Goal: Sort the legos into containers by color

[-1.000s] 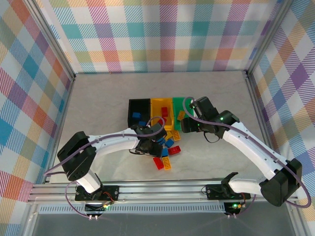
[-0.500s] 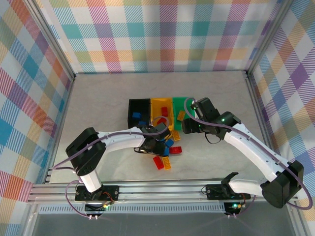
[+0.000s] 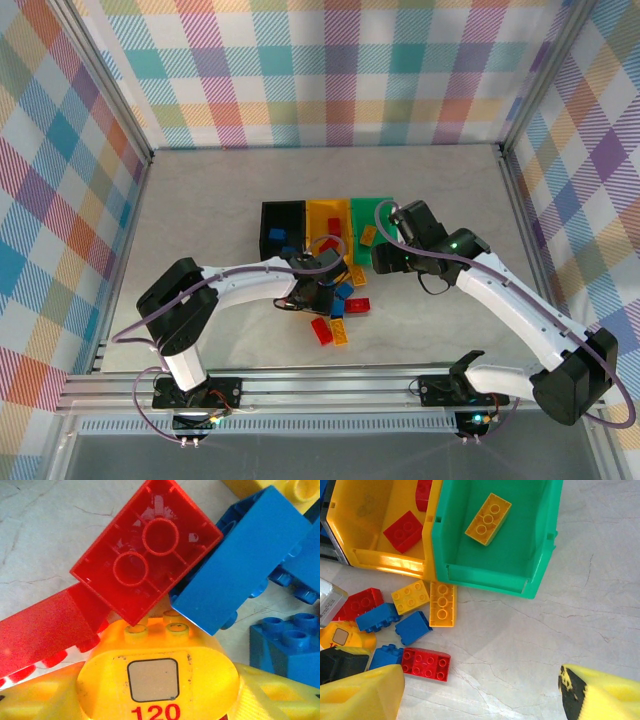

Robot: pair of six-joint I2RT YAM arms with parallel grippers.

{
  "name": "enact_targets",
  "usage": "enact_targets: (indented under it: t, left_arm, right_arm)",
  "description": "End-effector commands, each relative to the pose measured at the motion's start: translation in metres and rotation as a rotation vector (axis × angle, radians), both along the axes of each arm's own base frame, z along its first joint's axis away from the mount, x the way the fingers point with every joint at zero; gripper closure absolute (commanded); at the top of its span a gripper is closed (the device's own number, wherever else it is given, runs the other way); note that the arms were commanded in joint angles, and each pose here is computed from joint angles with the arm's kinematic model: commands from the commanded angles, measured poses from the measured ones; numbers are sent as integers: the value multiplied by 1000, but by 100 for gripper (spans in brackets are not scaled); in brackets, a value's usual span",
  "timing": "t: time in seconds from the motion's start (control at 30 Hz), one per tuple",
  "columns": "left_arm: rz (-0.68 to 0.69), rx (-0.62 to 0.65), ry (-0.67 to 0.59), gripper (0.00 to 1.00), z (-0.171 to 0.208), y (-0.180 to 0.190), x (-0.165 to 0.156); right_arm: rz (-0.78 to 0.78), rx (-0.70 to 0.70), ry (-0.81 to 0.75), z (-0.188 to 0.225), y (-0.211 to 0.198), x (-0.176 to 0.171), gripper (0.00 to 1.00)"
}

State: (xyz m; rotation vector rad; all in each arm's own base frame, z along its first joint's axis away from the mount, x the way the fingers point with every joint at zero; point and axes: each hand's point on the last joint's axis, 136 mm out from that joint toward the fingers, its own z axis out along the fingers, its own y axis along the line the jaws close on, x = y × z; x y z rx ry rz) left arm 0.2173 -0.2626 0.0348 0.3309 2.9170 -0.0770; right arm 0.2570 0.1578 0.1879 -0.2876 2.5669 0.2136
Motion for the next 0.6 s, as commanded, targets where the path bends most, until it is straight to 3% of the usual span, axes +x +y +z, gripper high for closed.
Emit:
enact_targets:
  t: [0.0, 0.3, 0.57]
  left_arm:
    - [-15, 35, -21, 43, 17, 5, 6]
    - [-107, 5, -64, 43, 74, -10, 17]
    - [-144, -97, -178, 43, 125, -63, 71]
  right_arm:
    - [-8, 22, -6, 4, -4, -2, 19]
    - [-62, 55, -6, 8, -19, 5, 18]
    - [-149, 90, 19, -3, -41, -1, 18]
